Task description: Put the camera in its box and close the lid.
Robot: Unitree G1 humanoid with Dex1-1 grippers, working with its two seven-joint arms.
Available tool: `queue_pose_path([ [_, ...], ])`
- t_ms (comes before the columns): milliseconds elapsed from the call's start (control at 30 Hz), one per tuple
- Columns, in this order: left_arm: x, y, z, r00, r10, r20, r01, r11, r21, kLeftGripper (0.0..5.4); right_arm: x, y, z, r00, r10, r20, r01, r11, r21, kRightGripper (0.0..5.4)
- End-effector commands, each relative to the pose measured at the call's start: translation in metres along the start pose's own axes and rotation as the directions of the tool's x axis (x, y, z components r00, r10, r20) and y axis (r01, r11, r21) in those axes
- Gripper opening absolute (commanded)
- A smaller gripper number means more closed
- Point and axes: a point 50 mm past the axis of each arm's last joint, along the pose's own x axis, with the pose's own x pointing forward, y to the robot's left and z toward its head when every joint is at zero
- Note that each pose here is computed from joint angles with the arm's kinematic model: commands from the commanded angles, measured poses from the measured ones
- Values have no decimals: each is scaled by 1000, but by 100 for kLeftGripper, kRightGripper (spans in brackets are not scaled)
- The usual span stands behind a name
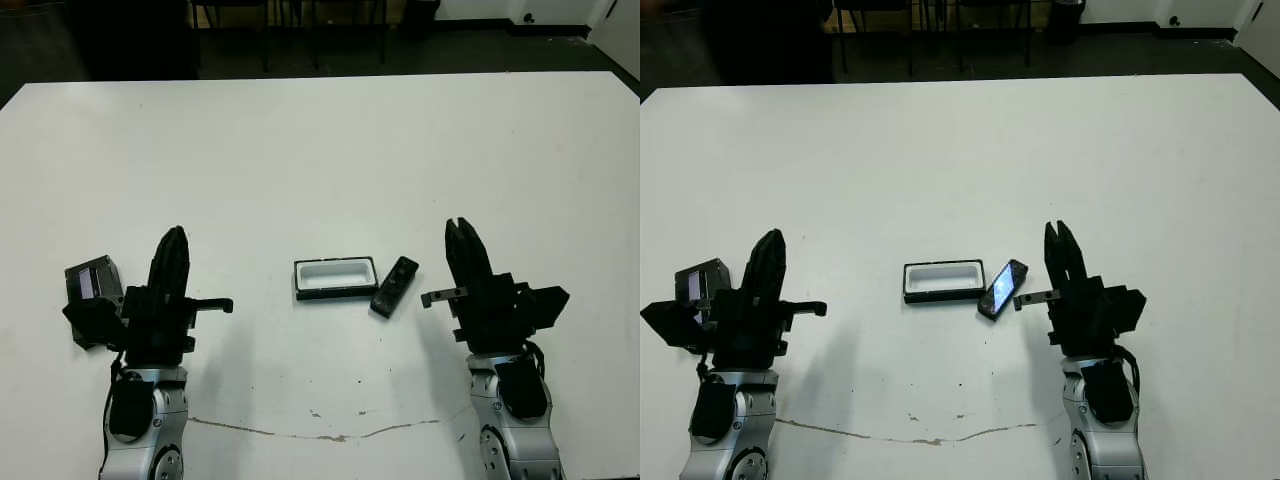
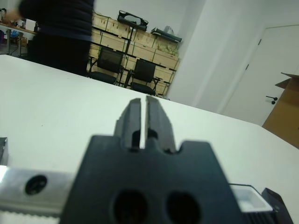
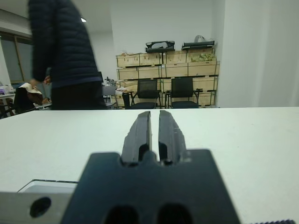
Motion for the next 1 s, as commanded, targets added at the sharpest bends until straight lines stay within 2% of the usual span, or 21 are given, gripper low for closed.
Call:
queue_pose_path([
  [33, -5, 4, -6, 999, 15, -42, -15, 1000, 11, 1, -1, -1, -4, 999, 0, -37, 0, 1000, -1, 0],
  [200, -6, 4, -6, 999, 13, -42, -12, 1000, 14, 1, -1, -3, -5, 999, 16, -44, -15, 1000, 6, 0],
  [300, -7, 3, -6, 999, 16, -45, -16, 1000, 10, 1, 6, -7, 3, 998, 53, -32, -54, 998, -39, 0],
  [400, -7, 4, -6, 999, 19, -43, -19, 1000, 18, 1, 26, -17, 21, 990, 144, -7, -144, 983, -112, 0],
  [533, -7, 4, -7, 999, 17, -41, -17, 1000, 13, 1, 71, -29, 56, 963, 267, 21, -252, 930, -266, 0],
  [567, -8, 4, -7, 999, 21, -42, -20, 1000, 13, 1, 84, -32, 64, 952, 306, 10, -285, 900, -329, 0],
  [633, -8, 3, -7, 999, 25, -44, -24, 1000, 15, 1, 112, -37, 78, 918, 390, -77, -383, 817, -431, 0],
  [767, -8, 0, -8, 999, 26, -42, -25, 1000, 9, 1, 147, -37, 87, 829, 500, -249, -552, 664, -503, 0],
  [833, -8, 0, -9, 999, 27, -40, -26, 1000, 8, 1, 159, -32, 84, 763, 559, -324, -638, 573, -515, 0],
  [900, -9, -1, -9, 999, 30, -41, -30, 1000, 0, 1, 167, -25, 76, 681, 599, -422, -727, 484, -487, 0],
  [1000, -9, -2, -9, 999, 35, -42, -35, 999, -1, 1, 169, -14, 62, 572, 626, -530, -815, 360, -454, 0],
])
